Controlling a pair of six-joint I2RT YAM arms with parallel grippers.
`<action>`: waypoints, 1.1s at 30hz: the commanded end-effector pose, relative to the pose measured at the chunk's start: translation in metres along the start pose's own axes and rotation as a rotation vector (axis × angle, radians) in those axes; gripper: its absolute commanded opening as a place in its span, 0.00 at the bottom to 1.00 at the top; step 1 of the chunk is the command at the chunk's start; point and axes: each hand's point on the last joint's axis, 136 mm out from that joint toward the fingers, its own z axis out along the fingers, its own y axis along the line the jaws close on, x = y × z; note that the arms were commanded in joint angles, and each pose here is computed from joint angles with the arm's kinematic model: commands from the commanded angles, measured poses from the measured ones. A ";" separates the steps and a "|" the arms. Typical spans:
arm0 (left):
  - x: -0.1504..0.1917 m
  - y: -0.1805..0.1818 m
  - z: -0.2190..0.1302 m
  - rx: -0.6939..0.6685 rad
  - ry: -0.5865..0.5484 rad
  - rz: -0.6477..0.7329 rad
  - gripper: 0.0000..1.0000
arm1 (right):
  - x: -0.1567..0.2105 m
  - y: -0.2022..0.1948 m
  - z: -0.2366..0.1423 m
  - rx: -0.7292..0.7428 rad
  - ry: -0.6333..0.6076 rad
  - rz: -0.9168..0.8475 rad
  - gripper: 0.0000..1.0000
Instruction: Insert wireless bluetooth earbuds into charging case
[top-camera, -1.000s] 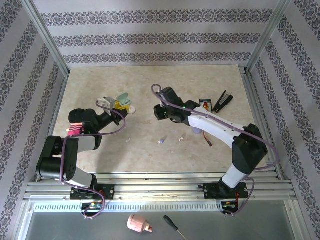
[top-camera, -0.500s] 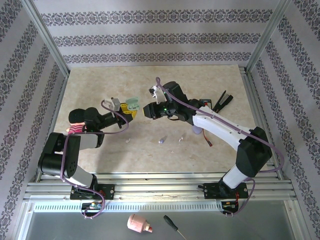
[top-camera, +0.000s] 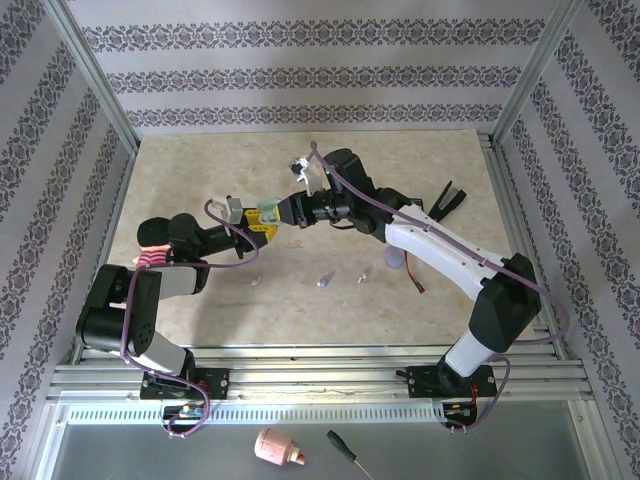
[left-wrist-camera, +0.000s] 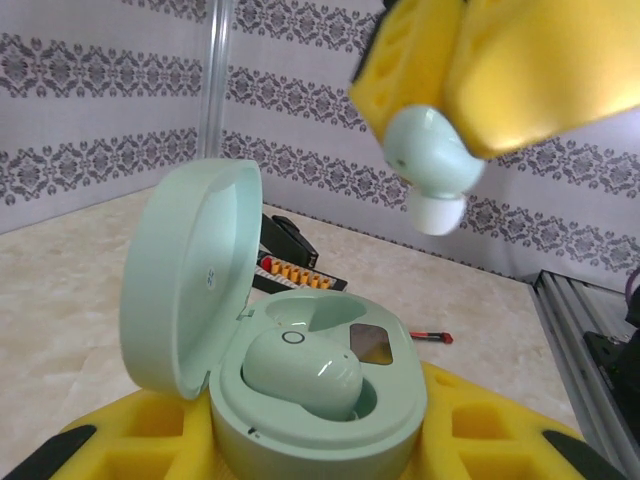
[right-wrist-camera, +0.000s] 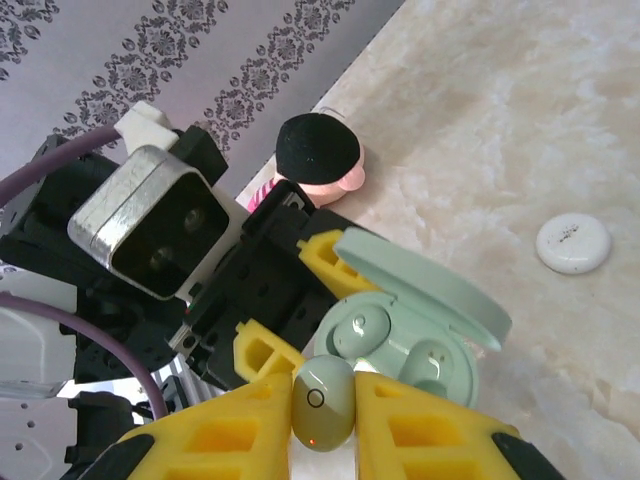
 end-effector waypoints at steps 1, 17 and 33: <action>-0.014 -0.012 0.004 0.060 -0.020 0.050 0.19 | -0.001 0.003 0.009 -0.019 0.012 -0.032 0.19; -0.021 -0.015 0.003 0.063 -0.042 0.061 0.19 | 0.017 -0.026 0.016 0.059 0.033 -0.004 0.19; -0.024 -0.014 0.004 0.061 -0.058 0.060 0.20 | 0.017 -0.030 0.011 0.046 0.004 0.029 0.23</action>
